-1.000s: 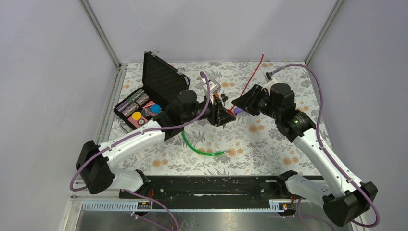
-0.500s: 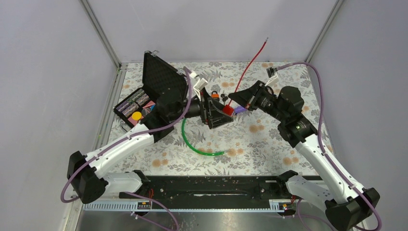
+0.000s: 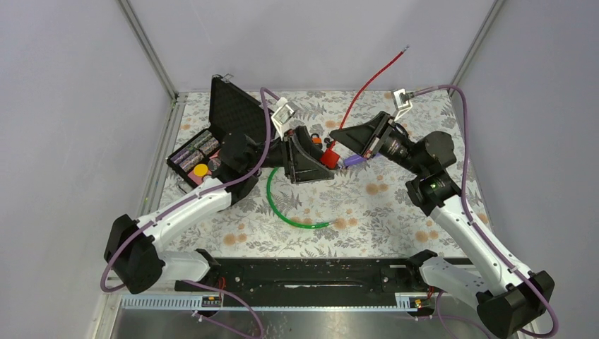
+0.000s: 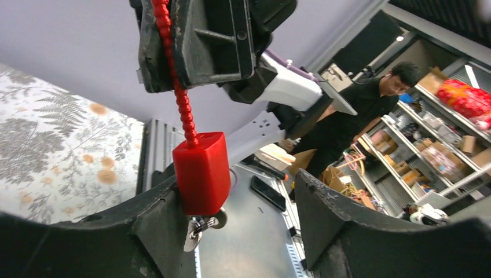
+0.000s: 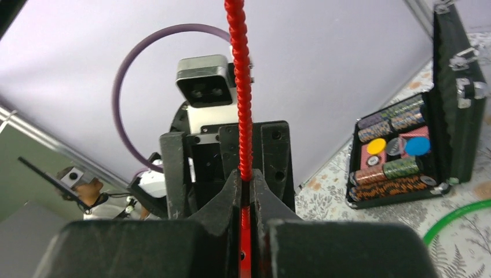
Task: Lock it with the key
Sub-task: Lock the lock.
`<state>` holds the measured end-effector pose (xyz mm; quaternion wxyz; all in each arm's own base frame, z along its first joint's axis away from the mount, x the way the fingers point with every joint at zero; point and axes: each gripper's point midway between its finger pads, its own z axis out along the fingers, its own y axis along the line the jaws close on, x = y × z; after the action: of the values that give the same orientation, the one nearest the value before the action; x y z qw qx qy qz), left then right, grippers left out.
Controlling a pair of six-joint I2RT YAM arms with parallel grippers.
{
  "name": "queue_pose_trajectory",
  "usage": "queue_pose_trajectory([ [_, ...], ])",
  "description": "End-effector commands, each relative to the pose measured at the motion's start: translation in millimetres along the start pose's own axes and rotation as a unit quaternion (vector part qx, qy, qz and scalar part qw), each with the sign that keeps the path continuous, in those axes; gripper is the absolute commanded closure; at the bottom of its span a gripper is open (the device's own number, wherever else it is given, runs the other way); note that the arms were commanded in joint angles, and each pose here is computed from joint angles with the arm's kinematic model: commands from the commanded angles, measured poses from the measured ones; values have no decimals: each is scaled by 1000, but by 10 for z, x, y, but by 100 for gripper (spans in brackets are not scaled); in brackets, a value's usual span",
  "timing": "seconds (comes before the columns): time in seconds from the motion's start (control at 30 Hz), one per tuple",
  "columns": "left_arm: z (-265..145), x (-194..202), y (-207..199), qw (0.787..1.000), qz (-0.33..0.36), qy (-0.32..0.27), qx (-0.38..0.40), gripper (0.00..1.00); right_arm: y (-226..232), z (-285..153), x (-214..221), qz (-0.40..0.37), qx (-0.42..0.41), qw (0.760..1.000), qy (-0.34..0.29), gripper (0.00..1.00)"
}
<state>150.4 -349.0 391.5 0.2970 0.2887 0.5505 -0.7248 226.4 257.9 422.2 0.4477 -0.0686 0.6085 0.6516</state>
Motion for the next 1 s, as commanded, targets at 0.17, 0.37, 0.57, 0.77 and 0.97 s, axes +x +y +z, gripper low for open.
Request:
queue_pose_trajectory([
  [0.17,-60,-191,-404,996,4,-22,89,47,474,-67,-8,-28,-107,994,9,100],
  [0.37,-39,-216,-243,999,13,-30,43,61,430,-83,37,-31,-99,994,16,100],
  [0.57,-32,-237,-164,999,20,-30,16,62,405,-87,74,-35,-97,994,25,100],
  [0.77,-21,-250,-100,999,22,-35,5,57,361,-92,95,-39,-89,995,27,100],
  [0.97,-20,-258,-79,999,26,-38,2,53,311,-87,112,-33,-81,996,28,100],
])
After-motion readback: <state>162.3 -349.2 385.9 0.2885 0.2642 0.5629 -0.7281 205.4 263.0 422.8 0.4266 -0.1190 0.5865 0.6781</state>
